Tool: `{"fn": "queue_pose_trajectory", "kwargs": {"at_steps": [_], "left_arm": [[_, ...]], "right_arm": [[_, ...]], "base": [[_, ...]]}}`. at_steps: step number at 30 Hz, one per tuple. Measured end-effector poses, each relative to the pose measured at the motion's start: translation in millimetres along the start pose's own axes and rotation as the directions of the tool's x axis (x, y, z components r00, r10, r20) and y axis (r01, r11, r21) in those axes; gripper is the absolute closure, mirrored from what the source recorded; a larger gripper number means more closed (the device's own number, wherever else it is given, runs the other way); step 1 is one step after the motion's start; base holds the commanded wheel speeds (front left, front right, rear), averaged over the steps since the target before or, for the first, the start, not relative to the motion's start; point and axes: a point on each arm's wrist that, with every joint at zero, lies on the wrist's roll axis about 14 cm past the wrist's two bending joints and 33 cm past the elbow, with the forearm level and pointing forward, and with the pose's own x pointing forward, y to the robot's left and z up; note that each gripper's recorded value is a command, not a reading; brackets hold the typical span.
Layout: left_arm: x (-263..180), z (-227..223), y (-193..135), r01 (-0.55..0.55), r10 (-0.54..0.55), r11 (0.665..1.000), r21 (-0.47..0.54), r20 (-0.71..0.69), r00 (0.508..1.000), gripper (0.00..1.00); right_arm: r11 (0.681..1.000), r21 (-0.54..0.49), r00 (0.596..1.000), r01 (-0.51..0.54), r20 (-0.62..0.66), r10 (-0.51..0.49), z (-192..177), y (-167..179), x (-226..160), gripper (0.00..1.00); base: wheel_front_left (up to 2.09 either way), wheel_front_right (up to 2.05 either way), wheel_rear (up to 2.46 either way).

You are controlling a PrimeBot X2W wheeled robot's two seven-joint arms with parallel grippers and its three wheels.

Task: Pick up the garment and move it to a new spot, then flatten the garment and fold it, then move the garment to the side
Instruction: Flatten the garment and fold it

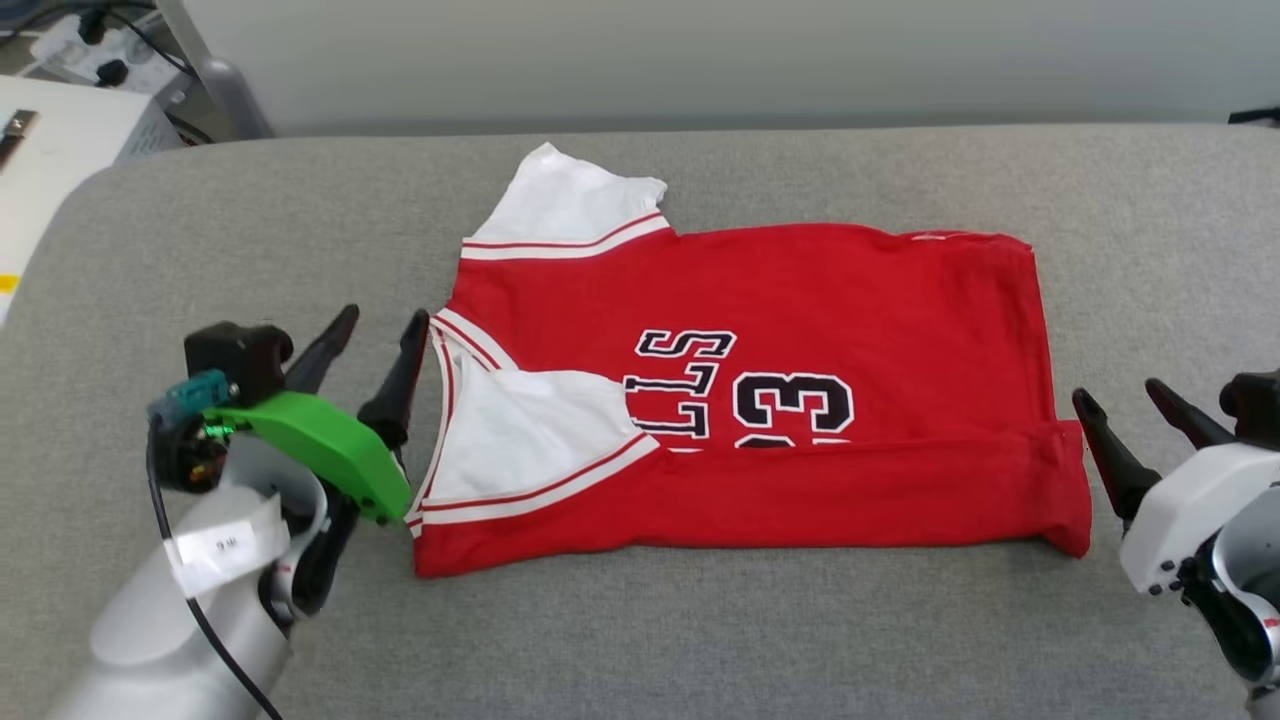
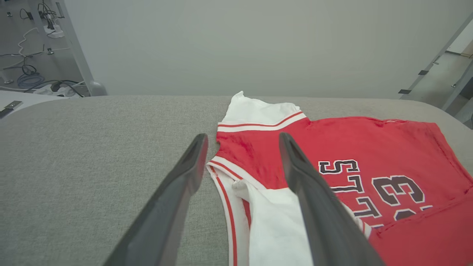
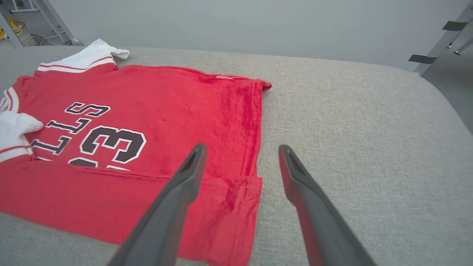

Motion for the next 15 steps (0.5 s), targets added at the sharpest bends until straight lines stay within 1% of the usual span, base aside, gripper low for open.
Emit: {"fn": "queue_pose_trajectory", "kwargs": {"at_steps": [3, 7, 11, 15], "left_arm": [[-16.1, -6.3, -10.1, 0.001, -0.002, 0.999, -0.036, -0.027, 1.0, 0.0], [-38.1, -19.4, -12.8, -0.033, 0.031, 0.999, -0.028, -0.092, 0.995, 0.0], [-52.0, -33.3, -22.4, -0.051, 0.039, 0.996, -0.069, -0.165, 0.986, 0.0], [-64.2, -54.4, -25.6, -0.071, 0.05, 0.995, -0.065, -0.28, 0.959, 0.0]], "right_arm": [[1.0, -0.009, 0.999, 0.022, -0.033, -0.022, -1.4, -2.5, -10.4, 0.0], [0.999, -0.034, 0.994, 0.043, -0.096, -0.046, -10.5, 1.0, -21.8, 0.0], [0.998, -0.012, 0.985, 0.057, -0.165, -0.058, -24.4, 10.3, -30.8, 0.0], [0.998, 0.016, 0.969, 0.069, -0.24, -0.063, -38.1, 18.2, -39.1, 0.0]], "base": [[0.0, 0.0, 0.0], [0.0, 0.0, 0.0], [0.0, 0.0, 0.0], [0.0, 0.0, 0.0]]}}
